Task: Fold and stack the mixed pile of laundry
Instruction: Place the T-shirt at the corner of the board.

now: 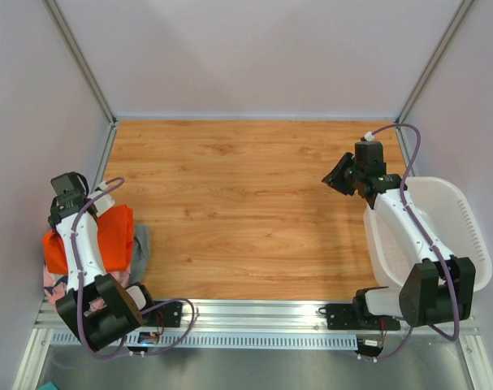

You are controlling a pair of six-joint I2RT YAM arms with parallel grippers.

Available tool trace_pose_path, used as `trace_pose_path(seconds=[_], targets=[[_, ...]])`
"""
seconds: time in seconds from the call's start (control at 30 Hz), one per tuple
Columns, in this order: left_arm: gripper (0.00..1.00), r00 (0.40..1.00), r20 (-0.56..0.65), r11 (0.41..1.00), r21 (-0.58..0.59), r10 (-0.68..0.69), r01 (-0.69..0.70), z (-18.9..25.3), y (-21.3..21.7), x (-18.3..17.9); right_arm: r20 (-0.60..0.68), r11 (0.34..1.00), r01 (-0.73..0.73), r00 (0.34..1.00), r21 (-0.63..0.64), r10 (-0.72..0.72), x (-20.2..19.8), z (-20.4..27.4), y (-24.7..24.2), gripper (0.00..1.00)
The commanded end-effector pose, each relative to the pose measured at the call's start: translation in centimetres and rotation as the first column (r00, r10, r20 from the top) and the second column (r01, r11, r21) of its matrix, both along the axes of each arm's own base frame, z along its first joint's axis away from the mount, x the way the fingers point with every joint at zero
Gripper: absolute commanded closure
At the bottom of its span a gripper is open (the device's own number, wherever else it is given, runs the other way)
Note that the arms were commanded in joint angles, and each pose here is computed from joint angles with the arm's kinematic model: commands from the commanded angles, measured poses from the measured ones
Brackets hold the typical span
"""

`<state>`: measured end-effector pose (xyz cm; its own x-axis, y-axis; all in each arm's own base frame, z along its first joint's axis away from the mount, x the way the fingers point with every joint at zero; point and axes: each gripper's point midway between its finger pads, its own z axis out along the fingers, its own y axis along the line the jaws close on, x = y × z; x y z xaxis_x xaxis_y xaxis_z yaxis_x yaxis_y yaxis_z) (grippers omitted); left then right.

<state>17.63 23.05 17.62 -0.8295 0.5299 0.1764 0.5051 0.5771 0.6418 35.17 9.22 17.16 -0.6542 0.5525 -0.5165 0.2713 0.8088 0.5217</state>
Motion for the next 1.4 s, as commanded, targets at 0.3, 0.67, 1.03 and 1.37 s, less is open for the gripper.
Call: trace_pose_path(seconds=[0.3,0.67,1.03,1.37], targets=[[0.59,0.996,0.081,0.992,0.111,0.046,-0.055,1.6,3.9,1.8,0.059,1.0,0.003,0.998,-0.005,-0.003,0.4,1.4,-0.8,0.72],[0.32,0.964,0.237,0.989,-0.113,0.116,-0.091,6.9,-2.9,3.2,0.064,1.0,-0.009,0.998,0.007,0.008,0.2,1.5,-0.5,0.71],[1.0,0.901,0.252,0.93,-0.201,0.353,-0.308,3.0,-1.6,2.4,0.064,1.0,-0.024,0.998,0.02,0.023,-0.7,2.9,-0.2,0.7],[1.0,0.874,0.268,0.91,-0.205,0.406,-0.36,-0.9,3.7,6.3,0.069,1.0,-0.004,0.998,-0.003,0.004,-0.7,4.1,-0.8,0.7]])
